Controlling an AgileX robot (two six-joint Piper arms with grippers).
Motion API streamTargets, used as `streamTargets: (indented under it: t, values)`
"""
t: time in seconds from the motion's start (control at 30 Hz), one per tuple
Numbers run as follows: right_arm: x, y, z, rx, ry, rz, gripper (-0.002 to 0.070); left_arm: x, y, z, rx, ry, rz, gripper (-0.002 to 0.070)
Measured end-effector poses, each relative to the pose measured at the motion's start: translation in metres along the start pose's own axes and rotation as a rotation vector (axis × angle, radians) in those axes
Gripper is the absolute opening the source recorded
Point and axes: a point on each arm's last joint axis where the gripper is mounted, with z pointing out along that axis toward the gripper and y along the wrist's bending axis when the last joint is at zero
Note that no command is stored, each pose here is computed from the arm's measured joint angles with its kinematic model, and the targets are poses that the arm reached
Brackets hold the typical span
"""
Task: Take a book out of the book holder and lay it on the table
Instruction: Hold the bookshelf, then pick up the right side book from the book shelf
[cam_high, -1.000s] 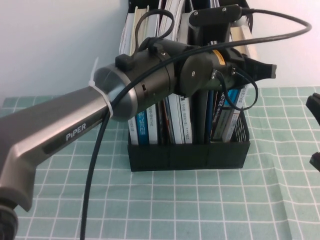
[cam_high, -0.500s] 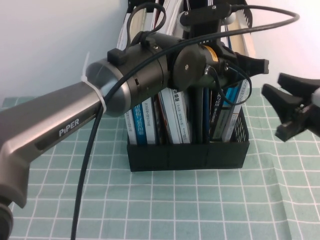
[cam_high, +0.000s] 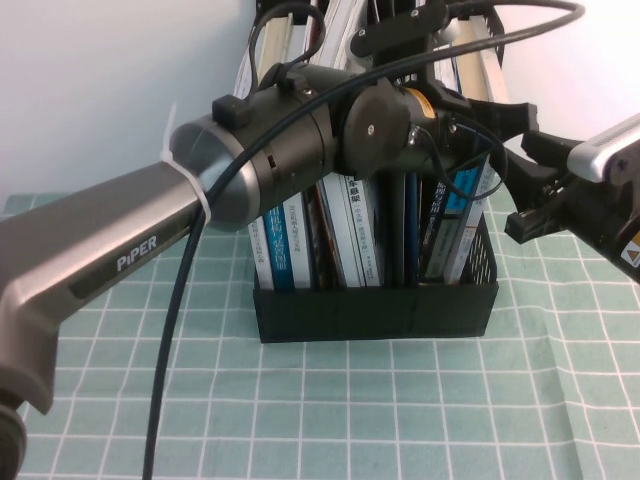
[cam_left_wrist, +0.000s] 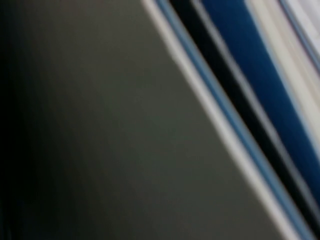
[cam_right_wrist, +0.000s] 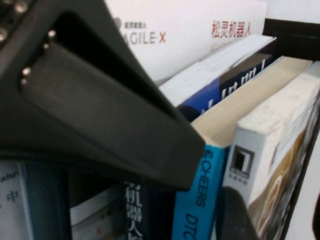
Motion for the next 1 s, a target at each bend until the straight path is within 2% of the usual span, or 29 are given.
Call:
streamTargets:
  t: [0.17,0.43,0.63,0.8,1.0]
  values:
    - [0.0,-0.002,0.0,0.022,0.001,0.008,0.0334,0.0,-0.001,0.001,0.008,-0.007,-0.012,-0.0003]
    - [0.006,0.001,0.003,0.003,0.031,0.002,0.0334,-0.01,0.016,0.0,-0.021,0.0,-0.109,-0.0003]
    - [0.018,0.007,0.006,-0.017,0.061,-0.011,0.0334,-0.013,0.019,-0.002,-0.021,0.006,-0.146,-0.0003]
    - [0.021,0.007,0.007,-0.016,0.057,-0.004,0.0334,-0.011,0.015,-0.003,-0.009,0.015,-0.143,-0.0003]
    - [0.021,0.007,0.007,-0.018,0.047,-0.003,0.0334,-0.005,-0.002,-0.003,0.011,0.001,-0.034,-0.0003]
